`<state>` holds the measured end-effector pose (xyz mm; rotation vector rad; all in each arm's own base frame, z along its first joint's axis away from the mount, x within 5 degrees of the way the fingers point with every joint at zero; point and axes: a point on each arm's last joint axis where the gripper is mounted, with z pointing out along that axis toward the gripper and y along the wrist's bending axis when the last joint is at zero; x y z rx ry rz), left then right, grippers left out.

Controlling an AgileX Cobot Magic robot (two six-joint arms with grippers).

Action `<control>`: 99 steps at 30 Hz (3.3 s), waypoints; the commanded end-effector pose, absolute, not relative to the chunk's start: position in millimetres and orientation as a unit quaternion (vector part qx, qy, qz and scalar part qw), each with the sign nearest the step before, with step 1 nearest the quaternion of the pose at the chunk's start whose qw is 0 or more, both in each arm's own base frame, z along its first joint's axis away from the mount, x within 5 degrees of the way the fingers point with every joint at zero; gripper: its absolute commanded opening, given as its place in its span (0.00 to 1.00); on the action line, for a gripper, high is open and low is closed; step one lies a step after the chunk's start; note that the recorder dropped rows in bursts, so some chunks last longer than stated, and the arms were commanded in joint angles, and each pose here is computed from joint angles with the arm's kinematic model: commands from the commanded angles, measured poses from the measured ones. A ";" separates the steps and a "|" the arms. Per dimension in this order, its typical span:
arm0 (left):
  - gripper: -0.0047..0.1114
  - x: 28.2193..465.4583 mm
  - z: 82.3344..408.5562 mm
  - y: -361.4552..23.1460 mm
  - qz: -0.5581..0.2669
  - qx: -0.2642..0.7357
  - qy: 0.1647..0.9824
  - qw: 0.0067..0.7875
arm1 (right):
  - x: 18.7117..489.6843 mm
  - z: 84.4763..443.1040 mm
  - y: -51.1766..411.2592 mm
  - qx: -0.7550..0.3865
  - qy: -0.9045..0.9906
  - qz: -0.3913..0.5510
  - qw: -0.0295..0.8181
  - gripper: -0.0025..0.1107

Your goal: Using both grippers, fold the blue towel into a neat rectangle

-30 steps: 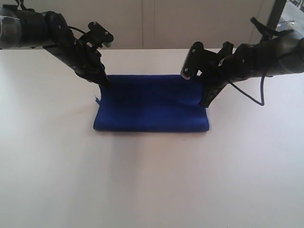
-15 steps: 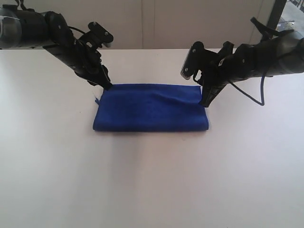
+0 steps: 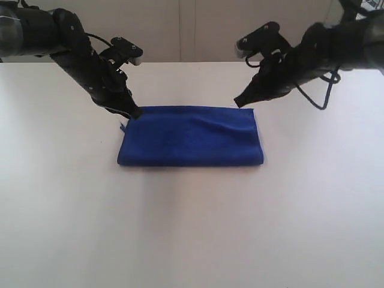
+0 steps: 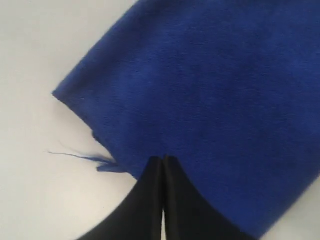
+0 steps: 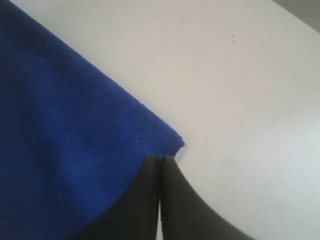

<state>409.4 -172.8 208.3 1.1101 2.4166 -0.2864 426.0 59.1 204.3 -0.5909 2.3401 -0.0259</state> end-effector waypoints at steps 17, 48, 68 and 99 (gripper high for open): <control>0.04 396.4 162.8 -180.6 -0.186 0.387 0.898 0.094 | 460.4 148.6 60.3 -0.177 0.952 0.039 0.246 0.02; 0.04 396.2 162.5 -180.0 -0.183 0.391 0.898 0.093 | 461.8 166.0 48.4 -0.076 0.963 0.044 0.256 0.19; 0.04 397.7 162.6 -180.1 -0.180 0.389 0.898 0.100 | 464.9 138.8 51.5 -0.014 0.969 0.080 0.233 0.24; 0.04 398.1 162.7 -180.2 -0.180 0.388 0.898 0.102 | 467.1 155.1 49.7 -0.035 0.961 0.066 0.268 0.02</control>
